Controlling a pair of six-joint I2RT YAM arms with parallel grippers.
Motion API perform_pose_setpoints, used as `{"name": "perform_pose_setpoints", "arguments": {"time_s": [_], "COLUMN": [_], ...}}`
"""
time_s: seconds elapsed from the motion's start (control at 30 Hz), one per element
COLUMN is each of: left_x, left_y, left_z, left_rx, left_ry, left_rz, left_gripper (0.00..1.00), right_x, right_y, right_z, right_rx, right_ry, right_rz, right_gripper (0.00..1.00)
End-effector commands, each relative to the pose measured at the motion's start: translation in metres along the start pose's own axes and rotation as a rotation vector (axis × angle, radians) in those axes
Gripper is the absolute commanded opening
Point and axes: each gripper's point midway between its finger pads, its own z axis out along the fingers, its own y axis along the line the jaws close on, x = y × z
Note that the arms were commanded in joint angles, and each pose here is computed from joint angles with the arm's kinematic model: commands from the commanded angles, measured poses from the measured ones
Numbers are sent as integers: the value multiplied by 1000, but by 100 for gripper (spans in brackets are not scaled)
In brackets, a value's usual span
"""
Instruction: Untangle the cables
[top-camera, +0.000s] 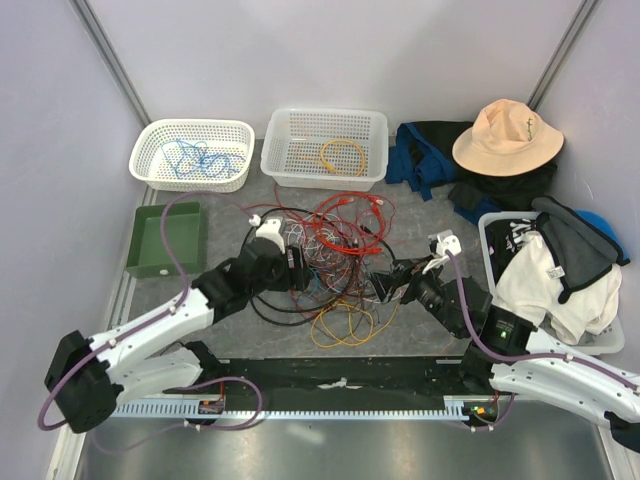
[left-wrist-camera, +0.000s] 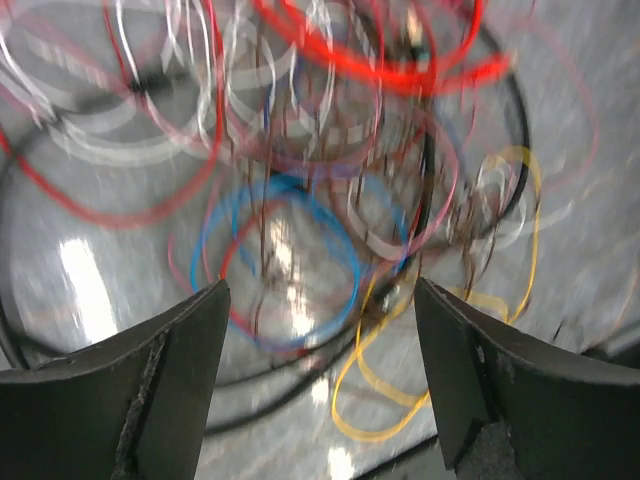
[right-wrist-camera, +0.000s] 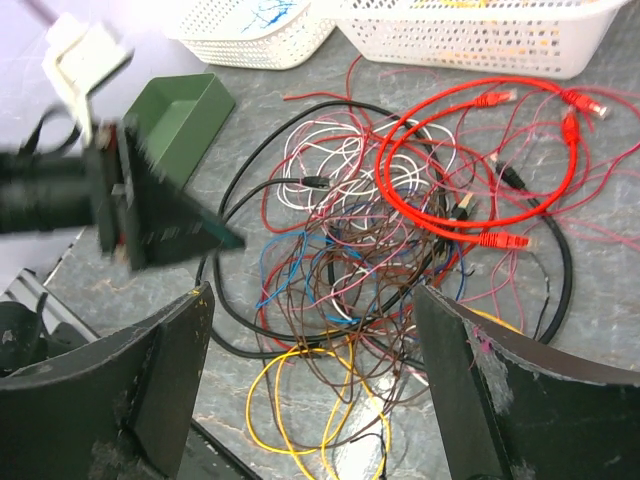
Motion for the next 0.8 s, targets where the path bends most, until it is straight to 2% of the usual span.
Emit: {"name": "perform_pose_setpoints", "arguments": {"time_s": [0.0,0.23,0.3,0.47,0.63,0.77], "left_x": [-10,33,38,46,58,52], "left_y": [-19,-11,-7,-1,-6,-10], "left_z": [-22,-5,4,29,40,40], "left_rx": [77,90,74,2,16,32], "left_ry": [-128,-64,-62,-13,43,16], "left_rz": [-85,-29,-5,74,78,75], "left_gripper": [80,78,74,55,45,35], "right_x": [10,26,26,24,22,23], "right_y": [1,-1,-1,-1,-3,-4], "right_z": [-1,1,2,3,4,5], "right_rx": [-8,0,1,17,35,40], "right_ry": [18,56,58,69,64,68], "right_rz": [73,113,118,109,102,98], "right_gripper": [87,86,86,86,86,86]}}
